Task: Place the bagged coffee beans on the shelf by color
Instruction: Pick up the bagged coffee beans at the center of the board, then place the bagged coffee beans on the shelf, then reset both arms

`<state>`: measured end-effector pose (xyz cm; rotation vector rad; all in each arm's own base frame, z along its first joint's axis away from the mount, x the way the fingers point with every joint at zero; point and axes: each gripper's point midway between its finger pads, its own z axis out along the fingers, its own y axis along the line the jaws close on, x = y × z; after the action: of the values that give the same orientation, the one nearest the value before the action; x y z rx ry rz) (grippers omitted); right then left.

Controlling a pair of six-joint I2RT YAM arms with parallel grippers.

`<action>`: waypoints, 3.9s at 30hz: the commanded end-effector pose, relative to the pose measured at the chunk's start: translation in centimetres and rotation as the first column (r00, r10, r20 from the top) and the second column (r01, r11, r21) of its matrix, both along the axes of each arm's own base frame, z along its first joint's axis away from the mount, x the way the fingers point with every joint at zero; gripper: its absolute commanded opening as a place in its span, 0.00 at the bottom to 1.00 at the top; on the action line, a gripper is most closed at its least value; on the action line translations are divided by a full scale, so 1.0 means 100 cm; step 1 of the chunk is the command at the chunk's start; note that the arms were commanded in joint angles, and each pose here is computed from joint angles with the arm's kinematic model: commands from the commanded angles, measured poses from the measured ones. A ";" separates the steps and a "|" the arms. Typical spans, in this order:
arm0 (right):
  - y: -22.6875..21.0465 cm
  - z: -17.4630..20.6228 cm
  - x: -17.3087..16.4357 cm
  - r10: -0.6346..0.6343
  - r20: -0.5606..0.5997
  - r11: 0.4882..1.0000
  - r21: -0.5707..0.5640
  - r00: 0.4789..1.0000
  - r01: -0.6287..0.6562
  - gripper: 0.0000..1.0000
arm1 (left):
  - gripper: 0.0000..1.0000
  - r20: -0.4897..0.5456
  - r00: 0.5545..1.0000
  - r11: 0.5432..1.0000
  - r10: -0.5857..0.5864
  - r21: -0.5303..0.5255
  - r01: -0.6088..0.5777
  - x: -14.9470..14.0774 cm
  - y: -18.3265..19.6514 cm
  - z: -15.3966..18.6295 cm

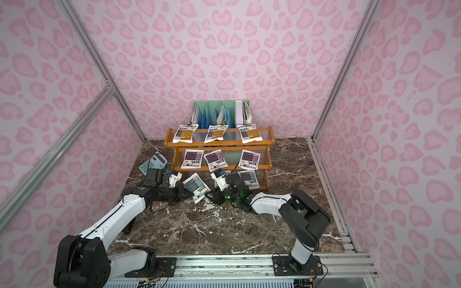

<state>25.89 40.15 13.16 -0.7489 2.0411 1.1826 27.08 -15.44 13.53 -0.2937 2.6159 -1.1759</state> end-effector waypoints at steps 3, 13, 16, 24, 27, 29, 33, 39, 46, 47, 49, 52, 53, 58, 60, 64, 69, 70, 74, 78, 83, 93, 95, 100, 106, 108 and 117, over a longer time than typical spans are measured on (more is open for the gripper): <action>0.011 0.019 0.002 0.024 0.028 0.997 0.079 0.999 -0.026 0.30 | 0.00 0.020 0.999 0.999 -0.045 -0.029 0.045 -0.003 -0.005 0.005; -0.004 0.002 0.012 -0.041 -0.011 0.998 0.042 0.999 0.041 0.49 | 0.00 0.037 0.999 0.999 0.014 0.050 -0.016 -0.006 0.013 0.004; -0.007 0.002 0.013 -0.047 -0.024 0.997 0.059 0.999 0.048 0.50 | 0.00 0.043 0.999 0.999 0.014 0.047 -0.016 -0.006 0.013 0.006; 0.005 0.015 0.013 -0.007 -0.026 0.990 0.144 1.000 0.011 0.50 | 0.00 0.048 0.999 1.000 0.006 0.029 -0.007 -0.006 0.010 0.006; 0.010 0.013 0.012 0.011 -0.031 0.989 0.148 0.999 -0.006 0.49 | 0.00 0.051 0.999 1.000 0.004 0.029 -0.005 -0.005 0.010 0.007; 0.012 0.011 0.013 0.013 -0.027 0.990 0.141 1.000 -0.009 0.49 | 0.00 0.056 0.998 1.000 0.002 0.028 -0.004 -0.006 0.010 0.008; 0.014 0.009 0.013 0.019 -0.030 0.989 0.147 0.999 -0.014 0.48 | 0.00 0.068 0.998 1.000 0.004 0.028 -0.006 -0.006 0.011 0.011; 0.018 0.006 0.012 0.043 -0.036 0.987 0.155 0.998 -0.037 0.47 | 0.00 0.071 0.997 1.000 0.002 0.022 -0.004 -0.005 0.010 0.012; 0.021 0.011 0.007 0.066 -0.023 0.984 0.170 0.998 -0.061 0.15 | 0.00 0.071 0.997 1.000 0.003 0.023 -0.004 -0.006 0.010 0.011; 0.020 0.013 0.007 0.061 -0.016 0.984 0.171 0.998 -0.058 0.08 | 0.00 0.069 0.998 1.000 0.006 0.028 -0.008 -0.006 0.011 0.011; 0.018 0.014 0.005 0.048 0.000 0.985 0.165 0.999 -0.048 0.00 | 0.00 0.041 0.999 0.998 0.022 0.059 -0.024 -0.006 0.015 0.005; 0.013 0.007 0.005 0.021 0.005 0.990 0.140 1.000 -0.022 0.00 | 0.16 0.004 0.999 0.993 0.049 0.104 -0.049 -0.006 0.022 -0.003; 0.012 0.003 0.006 0.011 0.000 0.991 0.130 1.000 -0.011 0.00 | 0.21 -0.002 0.998 0.991 0.061 0.116 -0.061 -0.005 0.024 -0.005; 0.011 -0.005 0.012 -0.048 0.008 0.993 0.110 0.999 0.047 0.00 | 0.29 0.011 0.973 0.930 0.230 0.293 -0.224 -0.005 0.061 -0.014; 0.013 -0.006 0.020 -0.088 0.021 0.991 0.103 0.996 0.086 0.00 | 0.30 0.025 0.953 0.881 0.301 0.376 -0.288 -0.010 0.081 -0.016; 0.022 -0.005 0.035 -0.152 0.073 0.986 0.083 0.986 0.146 0.00 | 0.30 0.030 0.944 0.843 0.329 0.440 -0.308 -0.017 0.094 -0.018; 0.039 -0.012 0.051 -0.214 0.098 0.976 0.066 0.972 0.208 0.00 | 0.30 0.045 0.940 0.836 0.339 0.444 -0.323 -0.018 0.097 -0.015; 0.042 -0.014 0.055 -0.228 0.100 0.973 0.060 0.968 0.223 0.00 | 0.30 0.045 0.939 0.834 0.341 0.446 -0.324 -0.018 0.097 -0.015; 0.047 -0.017 0.066 -0.288 0.112 0.957 0.069 0.951 0.282 0.00 | 0.30 0.050 0.940 0.835 0.337 0.446 -0.323 -0.019 0.097 -0.013; 0.047 -0.022 0.072 -0.331 0.106 0.943 0.072 0.938 0.325 0.00 | 0.31 0.043 0.942 0.838 0.333 0.445 -0.316 -0.021 0.097 -0.015; 0.042 -0.030 0.076 -0.370 0.097 0.928 0.087 0.924 0.362 0.00 | 0.31 0.035 0.946 0.843 0.322 0.445 -0.304 -0.021 0.095 -0.016; 0.041 -0.024 0.072 -0.345 0.115 0.938 0.076 0.932 0.338 0.52 | 0.31 0.029 0.949 0.849 0.313 0.439 -0.293 -0.019 0.093 -0.016; 0.042 -0.025 0.067 -0.325 0.129 0.946 0.042 0.937 0.322 0.57 | 0.31 0.027 0.948 0.846 0.316 0.444 -0.295 -0.020 0.094 -0.017; 0.033 -0.031 0.040 -0.268 0.194 0.956 -0.066 0.944 0.286 0.60 | 0.31 0.026 0.942 0.823 0.335 0.478 -0.306 -0.021 0.101 -0.019; 0.001 -0.037 -0.001 -0.175 0.155 0.958 -0.201 0.972 0.204 0.61 | 0.32 0.033 0.924 0.765 0.381 0.550 -0.335 -0.020 0.116 -0.020; -0.022 -0.041 -0.007 -0.209 0.107 0.939 -0.256 0.972 0.230 0.61 | 0.32 0.044 0.906 0.708 0.421 0.609 -0.358 -0.021 0.131 -0.022; -0.211 -0.039 0.030 -0.691 0.049 0.635 -0.434 0.721 0.639 0.61 | 0.41 0.200 0.808 0.404 0.555 0.784 -0.471 -0.007 0.192 -0.004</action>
<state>28.80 25.43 10.70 -0.2476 2.3018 0.5543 26.16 1.13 12.38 -0.8359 2.5690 0.1126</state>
